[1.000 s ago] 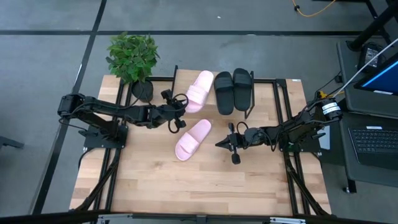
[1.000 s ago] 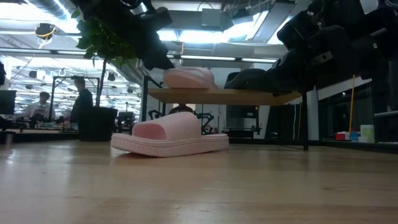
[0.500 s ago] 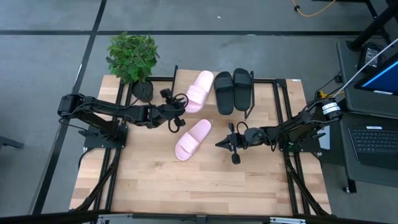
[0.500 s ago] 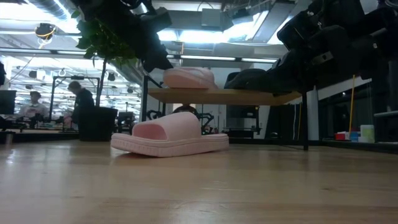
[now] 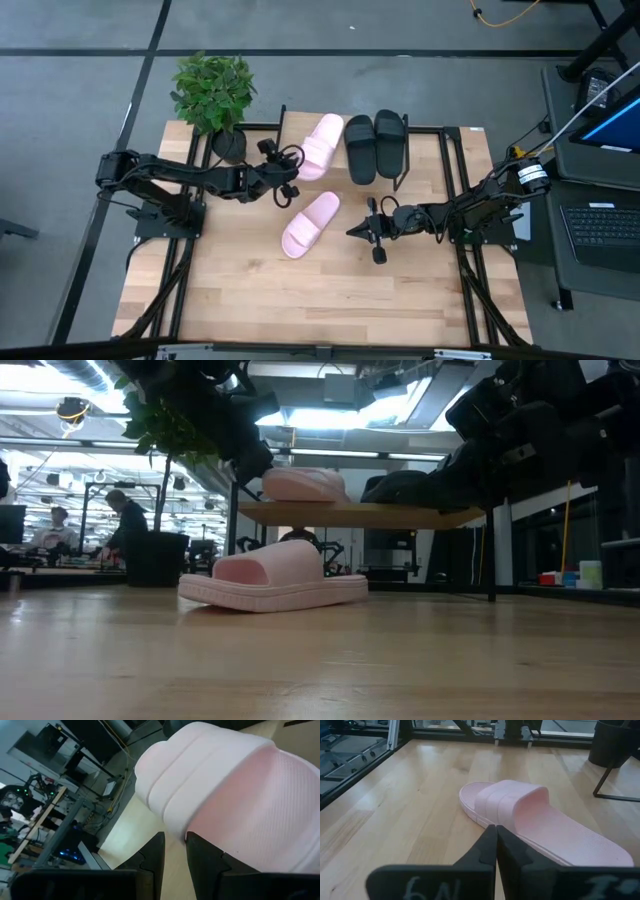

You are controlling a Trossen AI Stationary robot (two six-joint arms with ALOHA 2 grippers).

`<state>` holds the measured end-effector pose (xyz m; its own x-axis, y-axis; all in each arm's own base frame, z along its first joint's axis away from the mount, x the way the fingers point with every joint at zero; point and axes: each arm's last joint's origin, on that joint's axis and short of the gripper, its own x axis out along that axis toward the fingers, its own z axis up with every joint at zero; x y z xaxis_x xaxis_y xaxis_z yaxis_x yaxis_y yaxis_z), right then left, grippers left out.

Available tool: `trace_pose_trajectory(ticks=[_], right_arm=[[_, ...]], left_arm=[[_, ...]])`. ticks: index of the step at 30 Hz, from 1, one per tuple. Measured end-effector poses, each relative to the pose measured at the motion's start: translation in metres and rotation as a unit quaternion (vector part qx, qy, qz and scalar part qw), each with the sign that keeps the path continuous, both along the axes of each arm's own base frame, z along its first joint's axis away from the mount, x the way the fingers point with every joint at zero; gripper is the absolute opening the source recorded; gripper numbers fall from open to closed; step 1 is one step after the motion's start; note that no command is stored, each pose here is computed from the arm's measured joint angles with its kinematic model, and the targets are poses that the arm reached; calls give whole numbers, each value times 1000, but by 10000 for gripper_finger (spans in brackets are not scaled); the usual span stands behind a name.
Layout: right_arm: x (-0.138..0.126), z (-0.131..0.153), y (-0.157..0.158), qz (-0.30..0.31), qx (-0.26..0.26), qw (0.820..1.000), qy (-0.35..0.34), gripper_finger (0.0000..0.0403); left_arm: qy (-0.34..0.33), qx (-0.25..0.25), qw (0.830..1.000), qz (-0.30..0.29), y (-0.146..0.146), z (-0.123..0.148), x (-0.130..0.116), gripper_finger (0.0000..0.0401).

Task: Pick and place slides into the shelf
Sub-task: Put the left pink slide on the shelf

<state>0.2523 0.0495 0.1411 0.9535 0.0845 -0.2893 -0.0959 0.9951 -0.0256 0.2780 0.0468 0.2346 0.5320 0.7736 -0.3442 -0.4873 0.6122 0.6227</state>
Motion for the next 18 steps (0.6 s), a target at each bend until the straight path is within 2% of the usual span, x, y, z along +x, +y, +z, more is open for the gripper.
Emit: trace_pose_trajectory(ticks=[12, 18], right_arm=[[0, 0, 0, 2, -6, 1000, -1, 10], [0, 0, 0, 2, -6, 1000, -1, 10]], left_arm=[[1, -11, 1000, -29, 0, 0, 1, 72], [-7, -13, 1000, -25, 5, 1, 1, 72]])
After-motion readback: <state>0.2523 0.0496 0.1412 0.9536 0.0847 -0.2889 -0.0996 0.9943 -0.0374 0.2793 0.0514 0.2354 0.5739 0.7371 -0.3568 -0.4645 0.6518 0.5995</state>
